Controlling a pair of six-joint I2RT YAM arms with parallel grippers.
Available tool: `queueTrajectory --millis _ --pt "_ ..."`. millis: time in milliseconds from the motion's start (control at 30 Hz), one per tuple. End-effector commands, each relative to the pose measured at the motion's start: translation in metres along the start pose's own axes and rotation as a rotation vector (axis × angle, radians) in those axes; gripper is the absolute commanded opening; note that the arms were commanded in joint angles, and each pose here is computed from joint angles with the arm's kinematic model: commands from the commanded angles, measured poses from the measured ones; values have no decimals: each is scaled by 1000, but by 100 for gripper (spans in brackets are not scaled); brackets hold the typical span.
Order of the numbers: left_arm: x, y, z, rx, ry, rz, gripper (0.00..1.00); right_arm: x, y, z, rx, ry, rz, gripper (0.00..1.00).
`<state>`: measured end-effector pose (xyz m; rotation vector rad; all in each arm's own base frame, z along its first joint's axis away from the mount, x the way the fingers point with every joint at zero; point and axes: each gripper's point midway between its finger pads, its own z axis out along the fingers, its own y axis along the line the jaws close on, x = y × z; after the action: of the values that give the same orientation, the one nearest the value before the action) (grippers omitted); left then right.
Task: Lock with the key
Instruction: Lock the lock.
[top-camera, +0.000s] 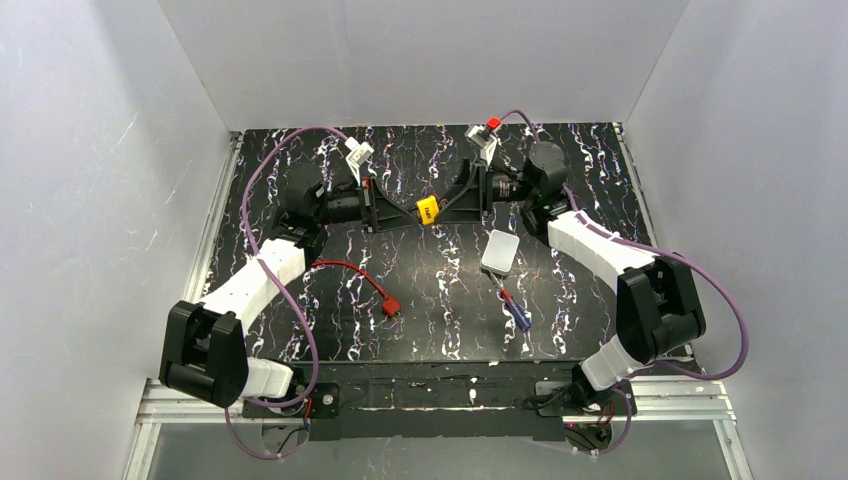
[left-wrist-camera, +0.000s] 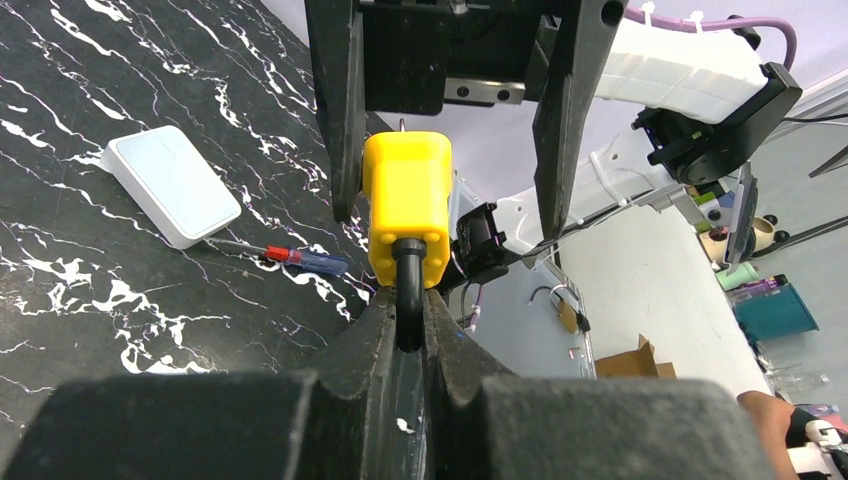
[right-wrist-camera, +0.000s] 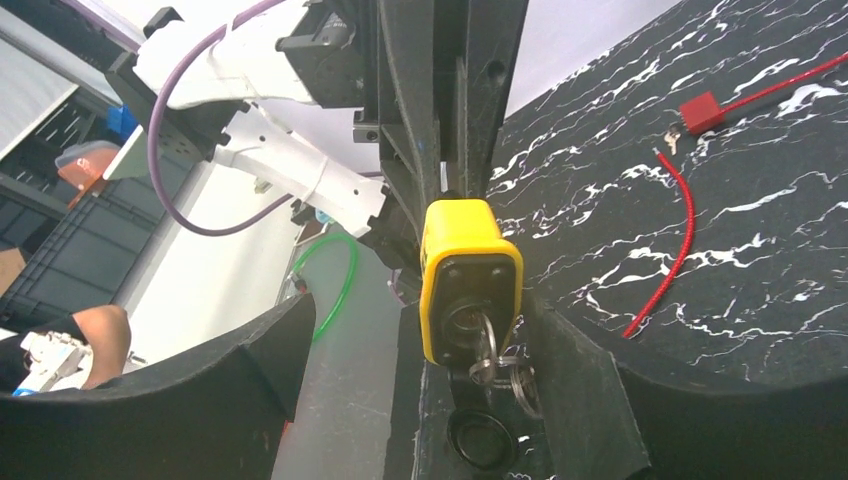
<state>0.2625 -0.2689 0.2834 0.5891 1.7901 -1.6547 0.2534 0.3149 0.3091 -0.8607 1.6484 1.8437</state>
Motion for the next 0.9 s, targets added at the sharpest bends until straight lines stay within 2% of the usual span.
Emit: queueTrajectory --millis 0,400,533,733,867 --pt "-15 -28 -3 55 -25 97 0 0 10 10 -24 17 -71 82" --pt "-13 -28 -3 56 -24 93 0 -3 9 13 -12 0 -82 38" --pt "-12 -28 -6 54 -25 79 0 -5 8 10 -5 -8 -80 1" --pt "-12 -12 -26 8 -52 46 0 -28 8 -17 54 -101 -111 1" --pt "-12 -14 -26 6 -60 82 0 -28 9 -17 53 -110 -113 1"
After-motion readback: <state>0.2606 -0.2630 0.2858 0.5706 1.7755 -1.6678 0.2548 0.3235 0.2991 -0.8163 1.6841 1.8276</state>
